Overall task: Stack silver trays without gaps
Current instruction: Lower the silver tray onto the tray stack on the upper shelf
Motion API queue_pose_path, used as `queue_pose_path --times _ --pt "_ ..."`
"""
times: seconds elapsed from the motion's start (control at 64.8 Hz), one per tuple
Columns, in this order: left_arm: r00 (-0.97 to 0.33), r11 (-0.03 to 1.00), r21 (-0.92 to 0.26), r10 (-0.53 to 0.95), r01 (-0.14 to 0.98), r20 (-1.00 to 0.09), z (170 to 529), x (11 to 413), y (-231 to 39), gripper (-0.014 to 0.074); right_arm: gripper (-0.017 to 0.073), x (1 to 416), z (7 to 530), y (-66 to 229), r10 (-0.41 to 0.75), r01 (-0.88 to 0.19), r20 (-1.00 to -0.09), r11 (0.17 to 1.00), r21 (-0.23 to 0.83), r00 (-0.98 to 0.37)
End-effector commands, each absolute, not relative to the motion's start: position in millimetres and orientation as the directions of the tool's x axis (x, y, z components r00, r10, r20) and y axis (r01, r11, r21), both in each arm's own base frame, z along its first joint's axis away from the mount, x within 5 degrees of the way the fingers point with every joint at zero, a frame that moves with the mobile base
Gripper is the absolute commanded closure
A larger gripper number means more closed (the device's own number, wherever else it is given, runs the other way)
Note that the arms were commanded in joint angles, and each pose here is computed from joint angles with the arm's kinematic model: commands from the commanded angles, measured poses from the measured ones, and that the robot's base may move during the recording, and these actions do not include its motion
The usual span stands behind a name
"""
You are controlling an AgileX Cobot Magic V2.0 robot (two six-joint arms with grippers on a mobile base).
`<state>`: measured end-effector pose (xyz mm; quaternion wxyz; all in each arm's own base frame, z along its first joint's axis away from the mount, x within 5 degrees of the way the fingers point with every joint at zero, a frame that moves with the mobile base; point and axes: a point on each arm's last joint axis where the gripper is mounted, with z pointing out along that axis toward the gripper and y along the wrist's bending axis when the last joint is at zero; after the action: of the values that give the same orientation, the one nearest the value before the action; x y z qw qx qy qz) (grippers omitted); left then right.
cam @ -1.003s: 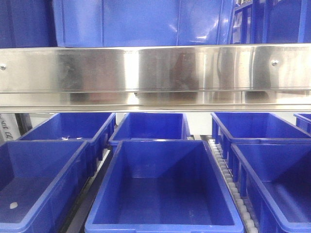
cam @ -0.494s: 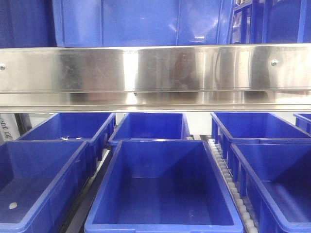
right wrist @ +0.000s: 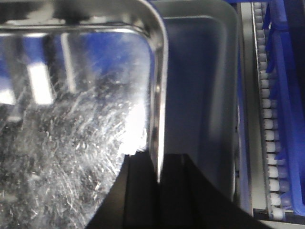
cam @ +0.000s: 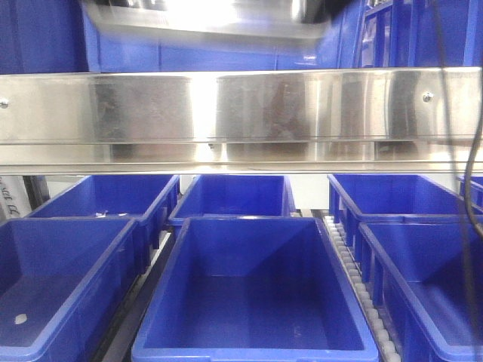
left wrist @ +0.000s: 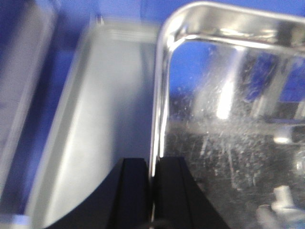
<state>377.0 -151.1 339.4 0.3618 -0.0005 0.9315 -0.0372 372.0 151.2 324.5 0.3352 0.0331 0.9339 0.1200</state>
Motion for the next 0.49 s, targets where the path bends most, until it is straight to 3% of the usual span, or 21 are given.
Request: queue_pose_path --times 0.0,0.37,0.478 --pt "-0.723 0.995 -0.092 -0.031 0.045 -0.69 334 384 -157 0.061 0.0636 379 328 155 0.135 -0.062 -0.67 0.963 0.262 -0.73" --pt "-0.729 0.996 -0.078 -0.015 0.053 -0.685 320 393 -160 0.061 0.0629 389 309 159 0.127 -0.056 -0.651 0.966 0.252 -0.748" --pt "-0.727 0.996 -0.077 -0.014 0.054 -0.687 320 393 -160 0.0573 0.0456 390 310 159 0.13 -0.059 -0.662 0.965 0.256 -0.738"
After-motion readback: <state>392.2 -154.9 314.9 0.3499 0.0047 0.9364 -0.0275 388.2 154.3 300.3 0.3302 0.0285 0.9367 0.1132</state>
